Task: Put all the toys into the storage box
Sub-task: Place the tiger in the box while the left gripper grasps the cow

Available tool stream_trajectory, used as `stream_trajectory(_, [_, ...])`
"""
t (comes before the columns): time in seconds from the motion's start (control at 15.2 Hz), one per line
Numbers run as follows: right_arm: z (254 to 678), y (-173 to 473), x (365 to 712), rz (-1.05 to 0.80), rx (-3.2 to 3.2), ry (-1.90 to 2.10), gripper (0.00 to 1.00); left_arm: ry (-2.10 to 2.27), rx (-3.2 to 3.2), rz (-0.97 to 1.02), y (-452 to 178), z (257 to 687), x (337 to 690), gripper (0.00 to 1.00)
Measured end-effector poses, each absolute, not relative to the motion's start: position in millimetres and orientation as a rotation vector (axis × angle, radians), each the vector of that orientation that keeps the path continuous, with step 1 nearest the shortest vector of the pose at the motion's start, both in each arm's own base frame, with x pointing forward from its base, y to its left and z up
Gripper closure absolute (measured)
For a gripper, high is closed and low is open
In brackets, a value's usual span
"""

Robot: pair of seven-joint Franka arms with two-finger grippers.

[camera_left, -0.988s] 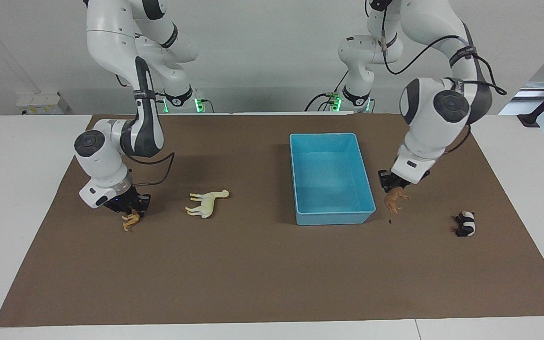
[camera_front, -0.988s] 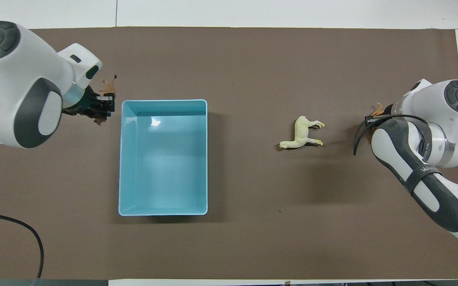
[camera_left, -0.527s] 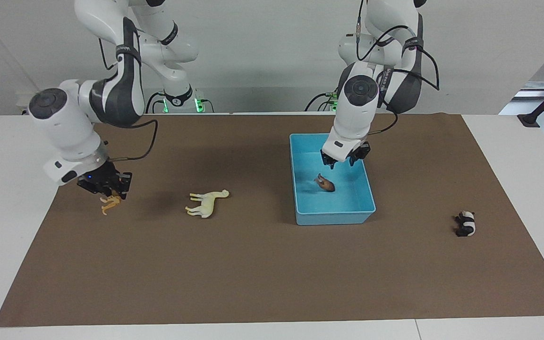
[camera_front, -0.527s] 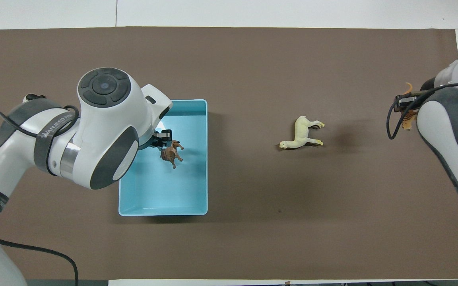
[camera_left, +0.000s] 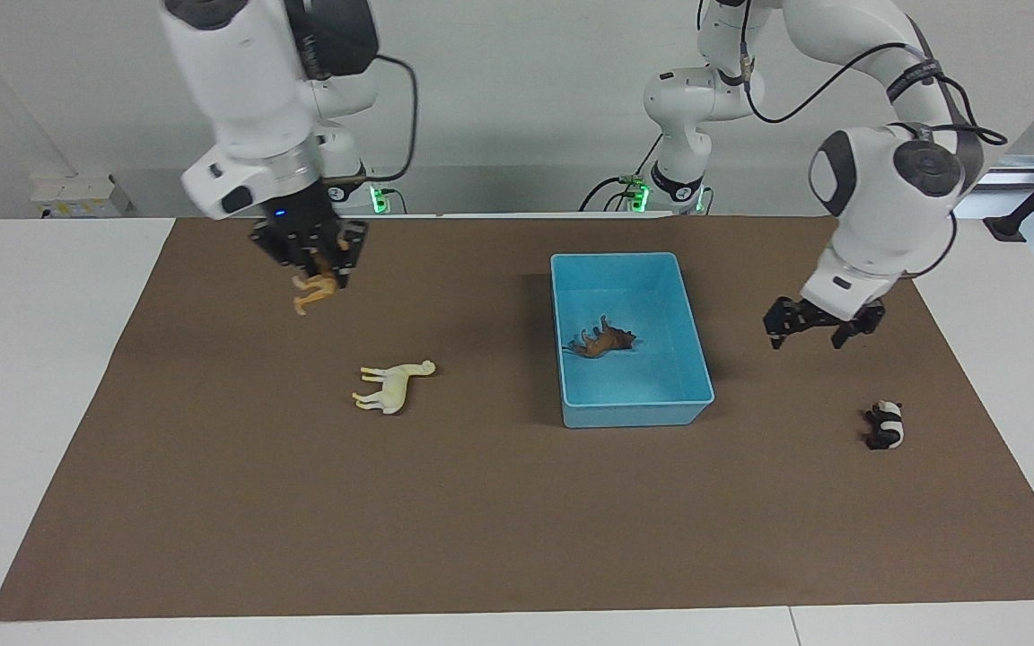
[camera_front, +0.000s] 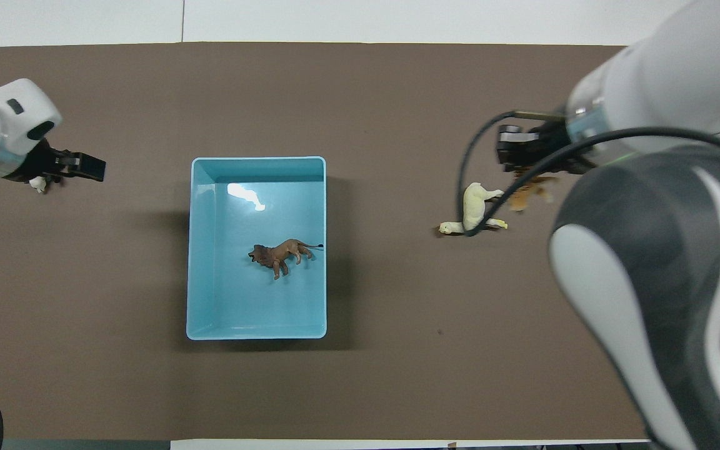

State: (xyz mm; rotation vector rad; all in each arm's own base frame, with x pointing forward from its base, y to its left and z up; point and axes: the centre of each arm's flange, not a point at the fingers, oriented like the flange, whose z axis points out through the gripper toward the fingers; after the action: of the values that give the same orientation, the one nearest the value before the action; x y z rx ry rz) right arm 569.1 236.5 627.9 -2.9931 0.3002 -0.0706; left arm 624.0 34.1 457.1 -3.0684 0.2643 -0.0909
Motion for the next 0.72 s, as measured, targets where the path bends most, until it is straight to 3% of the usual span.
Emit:
stream_trajectory(0.13, [617.6,332.4,552.5,-0.087,-2.895,0.408,0.67,0.237,-3.073,-0.104,93.6,435.3,646.6,0.00])
stream_trajectory(0.33, [550.3,442.1,539.9,-0.117,-2.854,0.405,0.67,0.173,-3.083,-0.146,133.0,393.1,683.5,0.00])
stream_trajectory(0.59, [447.4,516.0,541.7,-0.151,-2.822,0.431,0.67,0.135,-3.074,-0.246,154.4,357.3,704.0,0.00])
stream_trajectory(0.72, [416.2,529.7,542.1,-0.145,-2.831,0.436,0.67,0.134,-3.073,-0.260,155.4,343.2,705.2,0.00])
